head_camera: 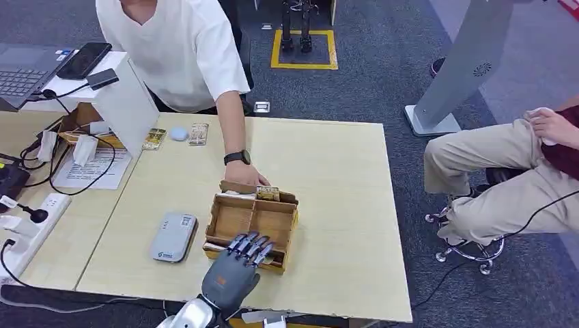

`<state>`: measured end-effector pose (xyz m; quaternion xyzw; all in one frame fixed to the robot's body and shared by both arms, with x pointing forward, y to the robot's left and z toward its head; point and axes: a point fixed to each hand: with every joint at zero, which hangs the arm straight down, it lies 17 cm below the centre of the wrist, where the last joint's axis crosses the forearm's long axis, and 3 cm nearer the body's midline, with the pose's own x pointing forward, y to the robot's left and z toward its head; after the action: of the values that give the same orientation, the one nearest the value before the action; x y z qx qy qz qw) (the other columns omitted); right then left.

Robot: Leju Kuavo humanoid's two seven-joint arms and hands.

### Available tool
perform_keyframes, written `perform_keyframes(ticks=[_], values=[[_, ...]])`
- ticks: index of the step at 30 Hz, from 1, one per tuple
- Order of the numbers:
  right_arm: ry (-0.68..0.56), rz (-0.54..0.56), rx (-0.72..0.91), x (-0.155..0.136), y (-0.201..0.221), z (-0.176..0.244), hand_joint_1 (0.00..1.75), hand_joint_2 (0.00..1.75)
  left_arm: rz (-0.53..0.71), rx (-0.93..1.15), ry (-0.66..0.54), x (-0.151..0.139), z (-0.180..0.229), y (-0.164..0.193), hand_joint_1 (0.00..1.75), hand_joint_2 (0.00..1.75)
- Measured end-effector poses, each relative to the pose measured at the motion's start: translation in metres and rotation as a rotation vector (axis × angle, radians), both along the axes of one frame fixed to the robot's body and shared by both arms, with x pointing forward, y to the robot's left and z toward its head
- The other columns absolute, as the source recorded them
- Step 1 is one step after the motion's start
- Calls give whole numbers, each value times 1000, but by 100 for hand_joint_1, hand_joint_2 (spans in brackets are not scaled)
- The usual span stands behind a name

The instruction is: Pass the card to the sensor for recognition and then transmit it.

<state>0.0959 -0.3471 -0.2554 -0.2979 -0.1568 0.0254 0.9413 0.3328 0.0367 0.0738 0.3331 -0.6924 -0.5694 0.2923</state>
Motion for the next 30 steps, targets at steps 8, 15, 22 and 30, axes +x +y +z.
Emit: perform_keyframes(ticks=[8, 15, 22, 30], values=[[0, 3, 2, 0, 1, 0, 0, 175, 2, -8, -1, 2, 3, -2, 175, 175], [-1, 6, 4, 1, 2, 0, 0, 175, 5, -10, 0, 2, 3, -2, 175, 175], [-2, 13, 3, 2, 2, 0, 0, 175, 1, -17, 5, 1, 2, -2, 175, 175], [-2, 18, 3, 2, 3, 0, 0, 175, -4, -61, -18, -2, 10, -2, 175, 175]])
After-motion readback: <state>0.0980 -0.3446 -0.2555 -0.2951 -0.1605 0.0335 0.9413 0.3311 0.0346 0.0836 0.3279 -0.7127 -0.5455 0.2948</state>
